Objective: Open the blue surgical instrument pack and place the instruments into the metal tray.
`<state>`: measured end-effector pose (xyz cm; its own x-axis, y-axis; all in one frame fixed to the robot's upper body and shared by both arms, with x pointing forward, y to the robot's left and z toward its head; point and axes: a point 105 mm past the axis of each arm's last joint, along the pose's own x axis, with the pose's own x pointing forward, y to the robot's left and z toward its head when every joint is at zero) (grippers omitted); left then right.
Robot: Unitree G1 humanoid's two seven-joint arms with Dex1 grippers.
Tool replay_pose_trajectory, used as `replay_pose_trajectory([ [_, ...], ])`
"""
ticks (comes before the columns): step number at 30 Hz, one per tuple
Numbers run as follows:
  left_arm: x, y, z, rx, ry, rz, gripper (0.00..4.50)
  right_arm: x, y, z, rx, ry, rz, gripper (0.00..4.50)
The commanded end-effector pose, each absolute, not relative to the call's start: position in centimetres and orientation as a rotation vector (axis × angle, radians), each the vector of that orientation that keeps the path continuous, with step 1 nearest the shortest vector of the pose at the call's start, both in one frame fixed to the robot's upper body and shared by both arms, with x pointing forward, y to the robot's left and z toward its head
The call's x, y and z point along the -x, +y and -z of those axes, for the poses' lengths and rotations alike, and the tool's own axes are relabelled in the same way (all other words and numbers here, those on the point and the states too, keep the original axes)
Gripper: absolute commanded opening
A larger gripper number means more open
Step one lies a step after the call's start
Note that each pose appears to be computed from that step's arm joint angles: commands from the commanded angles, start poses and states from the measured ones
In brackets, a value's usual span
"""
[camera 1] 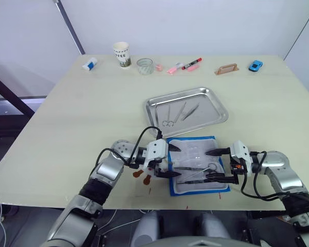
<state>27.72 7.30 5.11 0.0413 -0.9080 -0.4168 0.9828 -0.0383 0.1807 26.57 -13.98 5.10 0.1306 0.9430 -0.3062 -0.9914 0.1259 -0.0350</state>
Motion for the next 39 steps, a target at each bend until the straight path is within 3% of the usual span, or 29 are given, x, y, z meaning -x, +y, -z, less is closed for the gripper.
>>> replay_pose_trajectory([
  [1,-26.1,6.8,-2.5,-0.403,0.319,1.58,4.45,-26.1,-13.9,-4.6,0.249,0.258,-1.435,4.5],
  [16,-26.0,8.9,1.3,-0.536,0.496,1.527,4.45,-26.2,-14.1,-5.1,0.254,0.243,-1.429,4.5],
  [32,-26.3,8.9,0.5,-0.51,0.456,1.523,4.45,-25.6,-15.9,-11.8,0.299,0.133,-1.297,4.5],
  [38,-26.4,9.1,-0.3,-0.503,0.425,1.516,4.45,-24.4,-15.7,-11.2,0.419,0.234,-1.187,4.5],
  [39,-26.4,9.1,-0.4,-0.503,0.423,1.515,4.5,-24.7,-15.4,-11.2,0.411,0.24,-1.157,4.25],
])
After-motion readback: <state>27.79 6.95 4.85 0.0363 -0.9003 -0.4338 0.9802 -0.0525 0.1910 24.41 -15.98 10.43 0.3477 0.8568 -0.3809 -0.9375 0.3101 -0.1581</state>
